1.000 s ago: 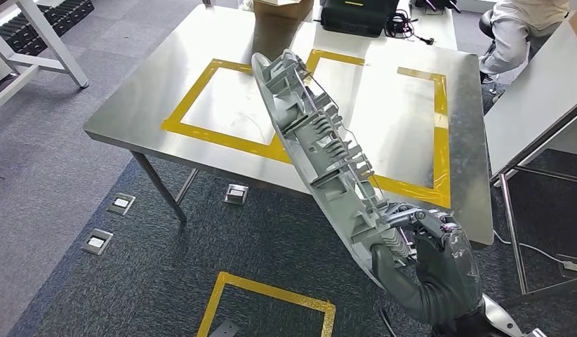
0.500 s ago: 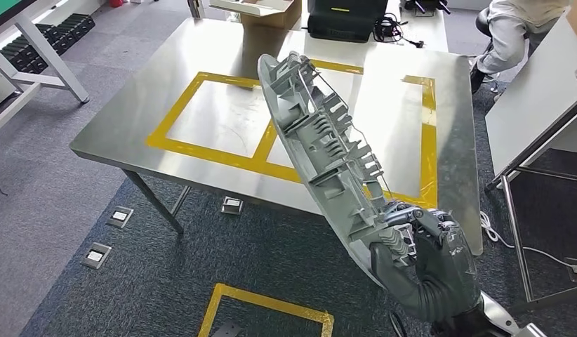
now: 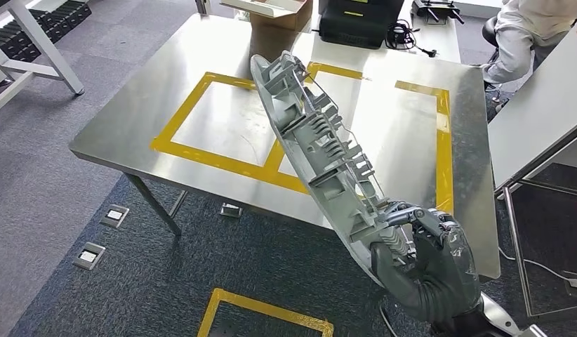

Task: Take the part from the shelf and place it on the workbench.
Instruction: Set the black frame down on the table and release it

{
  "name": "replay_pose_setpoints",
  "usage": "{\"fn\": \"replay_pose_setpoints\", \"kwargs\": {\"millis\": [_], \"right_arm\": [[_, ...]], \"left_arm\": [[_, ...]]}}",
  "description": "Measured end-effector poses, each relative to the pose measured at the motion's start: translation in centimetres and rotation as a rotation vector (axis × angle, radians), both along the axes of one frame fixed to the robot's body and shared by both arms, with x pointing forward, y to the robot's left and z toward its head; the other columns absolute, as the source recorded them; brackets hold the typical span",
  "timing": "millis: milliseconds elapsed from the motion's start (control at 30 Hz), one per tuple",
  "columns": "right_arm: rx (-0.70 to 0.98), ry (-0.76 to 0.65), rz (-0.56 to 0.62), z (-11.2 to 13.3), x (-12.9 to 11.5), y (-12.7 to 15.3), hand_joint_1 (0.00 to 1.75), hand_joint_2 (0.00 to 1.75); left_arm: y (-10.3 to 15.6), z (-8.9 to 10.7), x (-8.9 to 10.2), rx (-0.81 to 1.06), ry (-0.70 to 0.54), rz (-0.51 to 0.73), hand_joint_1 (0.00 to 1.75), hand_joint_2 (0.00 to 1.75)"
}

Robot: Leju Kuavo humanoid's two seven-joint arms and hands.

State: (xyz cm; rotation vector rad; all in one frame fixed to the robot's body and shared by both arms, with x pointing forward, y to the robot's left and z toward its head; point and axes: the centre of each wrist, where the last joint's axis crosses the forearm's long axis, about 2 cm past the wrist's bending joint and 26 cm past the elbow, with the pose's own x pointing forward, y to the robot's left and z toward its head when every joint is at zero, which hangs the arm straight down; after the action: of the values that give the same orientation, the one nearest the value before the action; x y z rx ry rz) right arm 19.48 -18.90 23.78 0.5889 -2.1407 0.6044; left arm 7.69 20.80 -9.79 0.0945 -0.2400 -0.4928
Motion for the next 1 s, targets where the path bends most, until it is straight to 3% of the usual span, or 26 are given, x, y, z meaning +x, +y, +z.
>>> {"fn": "replay_pose_setpoints", "kwargs": {"millis": [600,1000], "right_arm": [[-0.011,0.033,0.005,0.0,0.3,0.0,1.75,1.75],[-0.103,0.111,0.021,0.5,3.2,0.2,1.75,1.75]], "left_arm": [[-0.2,0.1,0.1,-0.003,-0.005,-0.012,0.00,1.75],[-0.6,0.1,0.0,-0.020,-0.058,-0.018,0.00,1.75]]}}
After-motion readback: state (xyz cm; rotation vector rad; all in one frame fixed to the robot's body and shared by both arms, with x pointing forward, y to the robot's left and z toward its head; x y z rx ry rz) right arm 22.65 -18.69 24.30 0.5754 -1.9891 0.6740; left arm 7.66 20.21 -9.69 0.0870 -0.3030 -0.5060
